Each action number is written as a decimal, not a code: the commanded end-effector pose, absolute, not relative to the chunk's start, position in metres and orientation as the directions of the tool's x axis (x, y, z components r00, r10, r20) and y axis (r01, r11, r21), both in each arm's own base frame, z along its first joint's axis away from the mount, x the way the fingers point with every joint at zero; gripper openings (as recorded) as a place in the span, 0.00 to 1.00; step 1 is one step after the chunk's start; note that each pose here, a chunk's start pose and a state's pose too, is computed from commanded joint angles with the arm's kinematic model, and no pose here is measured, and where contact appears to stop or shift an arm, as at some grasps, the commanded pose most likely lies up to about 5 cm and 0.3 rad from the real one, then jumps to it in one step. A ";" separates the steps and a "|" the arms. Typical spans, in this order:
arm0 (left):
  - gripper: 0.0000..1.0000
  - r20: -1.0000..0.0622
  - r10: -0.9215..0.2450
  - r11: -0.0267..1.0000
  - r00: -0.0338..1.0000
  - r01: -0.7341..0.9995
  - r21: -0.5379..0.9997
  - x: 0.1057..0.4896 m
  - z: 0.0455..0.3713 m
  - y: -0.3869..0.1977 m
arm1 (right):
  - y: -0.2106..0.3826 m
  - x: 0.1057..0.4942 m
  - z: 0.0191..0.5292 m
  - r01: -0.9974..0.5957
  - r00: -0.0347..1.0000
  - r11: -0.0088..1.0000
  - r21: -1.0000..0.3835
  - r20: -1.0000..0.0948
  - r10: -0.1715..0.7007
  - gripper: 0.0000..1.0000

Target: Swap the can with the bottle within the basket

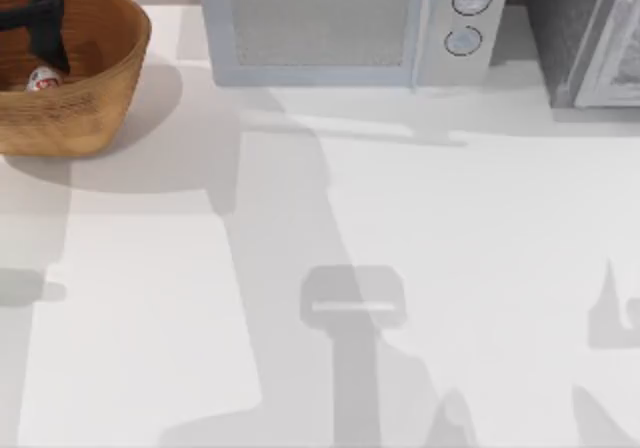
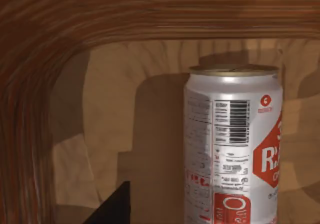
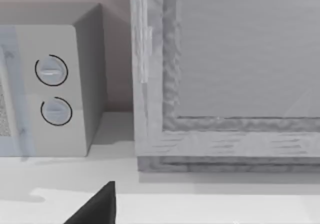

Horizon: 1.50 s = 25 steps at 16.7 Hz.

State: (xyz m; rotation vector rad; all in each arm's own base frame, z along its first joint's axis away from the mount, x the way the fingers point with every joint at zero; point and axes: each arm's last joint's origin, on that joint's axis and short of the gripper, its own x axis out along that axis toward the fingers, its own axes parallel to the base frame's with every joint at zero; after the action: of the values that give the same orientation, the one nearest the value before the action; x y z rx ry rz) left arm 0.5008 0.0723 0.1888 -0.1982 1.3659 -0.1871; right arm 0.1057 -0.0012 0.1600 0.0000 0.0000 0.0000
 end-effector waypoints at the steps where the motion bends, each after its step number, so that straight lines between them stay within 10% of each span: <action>1: 1.00 -0.950 -0.248 0.968 0.187 0.015 -0.250 0.502 0.186 0.073 | -0.001 0.106 0.160 0.000 1.000 1.000 0.000 0.000 0.000 1.00; 19: 1.00 -0.950 -0.248 0.968 0.187 0.015 -0.250 0.513 0.129 0.058 | -0.001 0.106 0.160 0.000 1.000 1.000 0.000 0.000 0.000 1.00; 25: 0.55 -0.950 -0.248 0.968 0.187 0.015 -0.250 0.513 0.129 0.058 | -0.001 0.106 0.160 0.000 1.000 1.000 0.000 0.000 0.000 1.00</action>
State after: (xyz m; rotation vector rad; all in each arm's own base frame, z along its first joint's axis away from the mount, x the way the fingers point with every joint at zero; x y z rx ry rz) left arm 0.5131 0.0581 0.1287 -0.2004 1.3728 -0.1870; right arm 0.1057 -0.0012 0.1600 0.0000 0.0000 0.0000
